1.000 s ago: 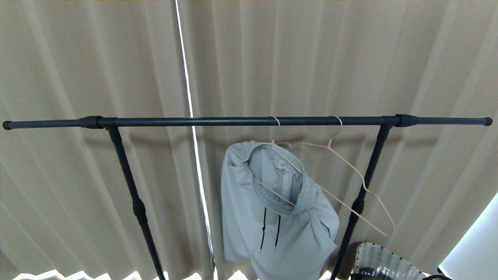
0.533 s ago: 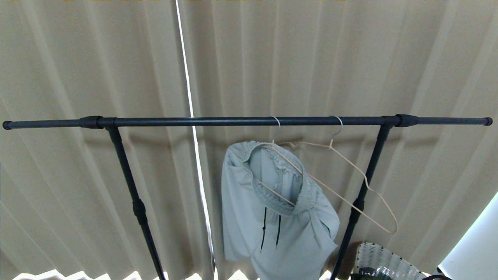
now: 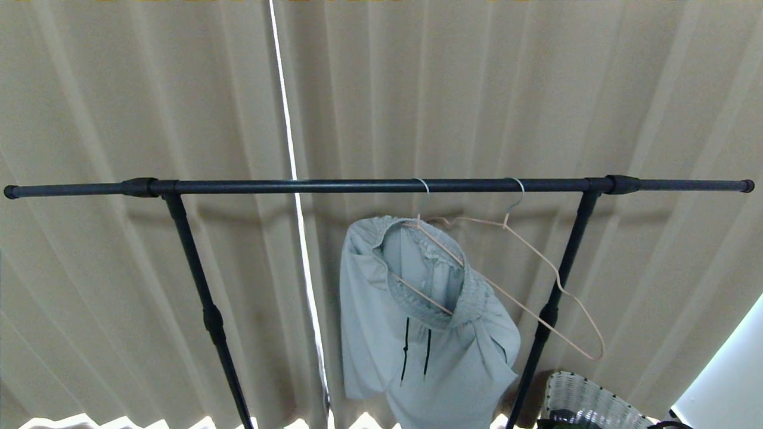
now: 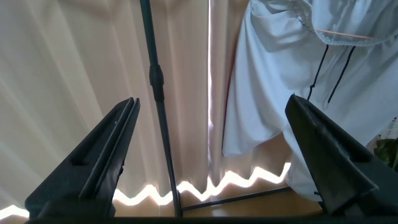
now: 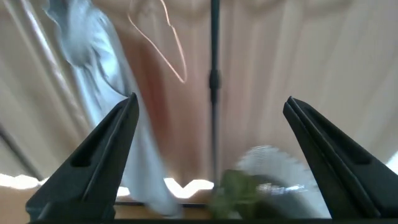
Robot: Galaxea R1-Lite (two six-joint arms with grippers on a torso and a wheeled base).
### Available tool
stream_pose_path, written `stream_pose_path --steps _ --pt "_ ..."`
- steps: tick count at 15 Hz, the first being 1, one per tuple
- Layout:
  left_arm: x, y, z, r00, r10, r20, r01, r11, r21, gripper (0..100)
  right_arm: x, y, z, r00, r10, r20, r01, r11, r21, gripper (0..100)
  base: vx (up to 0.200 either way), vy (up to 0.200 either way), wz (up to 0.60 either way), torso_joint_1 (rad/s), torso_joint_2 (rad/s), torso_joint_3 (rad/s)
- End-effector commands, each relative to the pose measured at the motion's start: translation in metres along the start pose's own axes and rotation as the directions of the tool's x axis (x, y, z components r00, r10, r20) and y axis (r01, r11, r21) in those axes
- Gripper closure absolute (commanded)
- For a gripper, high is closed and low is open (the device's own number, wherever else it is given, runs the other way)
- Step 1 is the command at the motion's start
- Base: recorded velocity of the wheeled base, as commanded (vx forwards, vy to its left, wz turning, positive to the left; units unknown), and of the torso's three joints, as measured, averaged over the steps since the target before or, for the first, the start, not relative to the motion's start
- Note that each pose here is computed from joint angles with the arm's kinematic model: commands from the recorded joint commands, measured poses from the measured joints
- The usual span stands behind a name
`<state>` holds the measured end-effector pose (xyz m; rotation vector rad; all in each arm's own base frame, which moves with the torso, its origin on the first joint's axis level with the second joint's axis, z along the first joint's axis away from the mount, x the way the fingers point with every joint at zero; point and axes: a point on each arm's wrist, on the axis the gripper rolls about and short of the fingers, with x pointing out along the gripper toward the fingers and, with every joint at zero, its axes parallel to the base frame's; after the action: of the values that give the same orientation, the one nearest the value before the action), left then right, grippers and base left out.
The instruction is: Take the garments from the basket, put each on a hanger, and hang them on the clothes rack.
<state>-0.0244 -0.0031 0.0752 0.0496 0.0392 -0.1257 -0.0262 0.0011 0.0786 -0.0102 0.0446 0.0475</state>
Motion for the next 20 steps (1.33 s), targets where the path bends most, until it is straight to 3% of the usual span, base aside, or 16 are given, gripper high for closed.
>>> stream_pose_path --steps 1,3,5,11,20 --pt "-0.0001 0.0000 0.0001 1.000 0.000 0.001 0.000 1.000 0.000 0 0.0014 0.0003 -0.0038 1.000 0.010 -0.006 -0.010 0.997 -0.077 0 0.000 0.000 0.00 0.000 0.00 0.000" --pt "-0.0001 0.0000 0.0001 1.000 0.000 0.001 0.000 1.000 0.000 0 0.0014 0.0027 -0.0038 0.994 0.114 -0.003 -0.114 0.993 -0.036 0 0.000 0.000 0.00 0.000 0.00 0.000" --pt "-0.0001 0.0000 0.0001 1.000 0.000 0.001 0.000 1.000 0.000 0 0.0017 0.0013 -0.0040 0.999 0.052 -0.002 -0.053 0.998 -0.016 0 0.000 0.000 0.00 0.000 0.00 0.000" --pt "-0.0001 0.0000 0.0001 1.000 0.000 0.001 0.000 1.000 0.001 0 0.0023 0.0012 -0.0034 0.999 0.052 0.016 -0.052 0.999 -0.012 0 0.000 0.000 0.00 0.000 0.00 0.000" --pt "-0.0001 0.0000 0.0001 1.000 0.000 0.001 0.000 1.000 0.001 0 0.0023 0.0012 -0.0034 0.999 0.052 0.016 -0.052 0.999 -0.009 0 -0.200 0.000 0.00 0.003 0.00 0.000"
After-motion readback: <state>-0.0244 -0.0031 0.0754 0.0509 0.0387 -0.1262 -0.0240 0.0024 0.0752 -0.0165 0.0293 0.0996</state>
